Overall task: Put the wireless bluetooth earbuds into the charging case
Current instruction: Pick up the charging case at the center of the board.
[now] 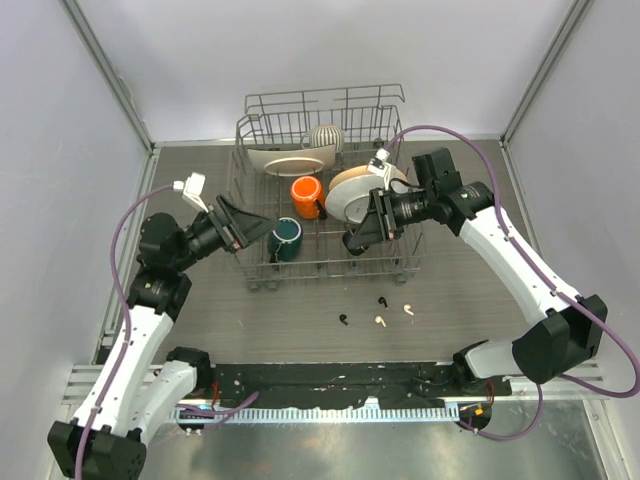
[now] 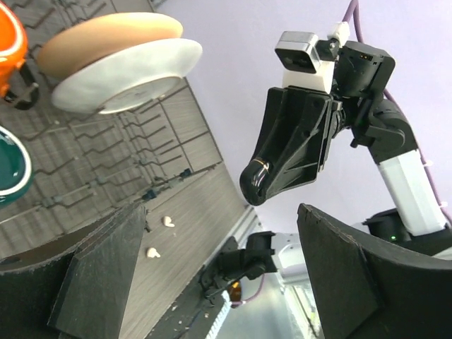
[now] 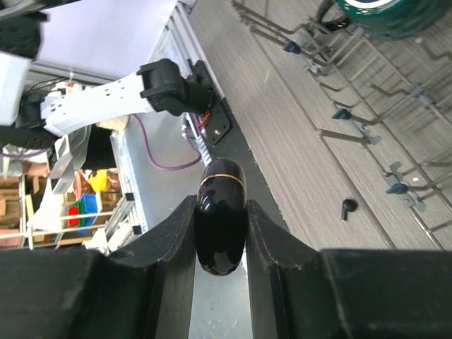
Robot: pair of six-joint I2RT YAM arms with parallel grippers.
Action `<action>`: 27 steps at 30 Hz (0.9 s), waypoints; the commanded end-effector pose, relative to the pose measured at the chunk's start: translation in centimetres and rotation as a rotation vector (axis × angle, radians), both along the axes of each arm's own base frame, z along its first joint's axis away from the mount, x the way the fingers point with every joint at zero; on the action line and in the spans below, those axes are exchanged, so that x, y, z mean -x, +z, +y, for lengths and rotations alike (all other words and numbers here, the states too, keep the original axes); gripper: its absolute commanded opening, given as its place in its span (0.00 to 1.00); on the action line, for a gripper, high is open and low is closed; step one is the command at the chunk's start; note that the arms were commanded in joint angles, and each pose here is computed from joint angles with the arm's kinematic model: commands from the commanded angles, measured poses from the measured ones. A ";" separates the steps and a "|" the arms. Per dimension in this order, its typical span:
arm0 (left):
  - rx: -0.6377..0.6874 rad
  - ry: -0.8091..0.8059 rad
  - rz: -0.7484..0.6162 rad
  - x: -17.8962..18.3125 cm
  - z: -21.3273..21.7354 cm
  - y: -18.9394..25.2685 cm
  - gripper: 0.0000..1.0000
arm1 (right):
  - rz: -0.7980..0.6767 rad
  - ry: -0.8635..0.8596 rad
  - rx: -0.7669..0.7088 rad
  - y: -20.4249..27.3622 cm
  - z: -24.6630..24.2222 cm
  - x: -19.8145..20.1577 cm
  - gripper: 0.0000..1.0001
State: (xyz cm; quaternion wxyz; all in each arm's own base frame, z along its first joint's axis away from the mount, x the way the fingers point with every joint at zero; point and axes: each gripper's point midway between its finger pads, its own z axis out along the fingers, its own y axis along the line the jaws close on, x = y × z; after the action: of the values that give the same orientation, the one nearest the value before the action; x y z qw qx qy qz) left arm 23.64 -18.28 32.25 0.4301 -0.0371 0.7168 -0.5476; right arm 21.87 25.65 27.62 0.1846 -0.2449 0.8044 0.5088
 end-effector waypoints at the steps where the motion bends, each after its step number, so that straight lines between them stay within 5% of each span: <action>1: 0.122 -0.158 -0.048 0.8 -1.7 1.9 0.91 | -0.057 0.119 -0.120 2.3 1.0 1.1 0.01; 13: 0.141 -0.217 -0.107 2.1 -5.8 2.5 0.93 | -0.036 0.181 -0.187 2.2 4.9 1.6 0.01; 27: 0.199 -0.380 0.123 3.7 -7.7 1.3 0.95 | -0.150 0.367 -0.192 2.1 7.1 5.0 0.01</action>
State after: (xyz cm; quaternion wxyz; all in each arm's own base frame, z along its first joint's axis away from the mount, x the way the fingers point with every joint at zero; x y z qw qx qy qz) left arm 21.28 -25.42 31.85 0.3003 -0.0022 0.6836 -0.6652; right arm 17.40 32.43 28.62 0.1491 -0.3514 0.7089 0.5931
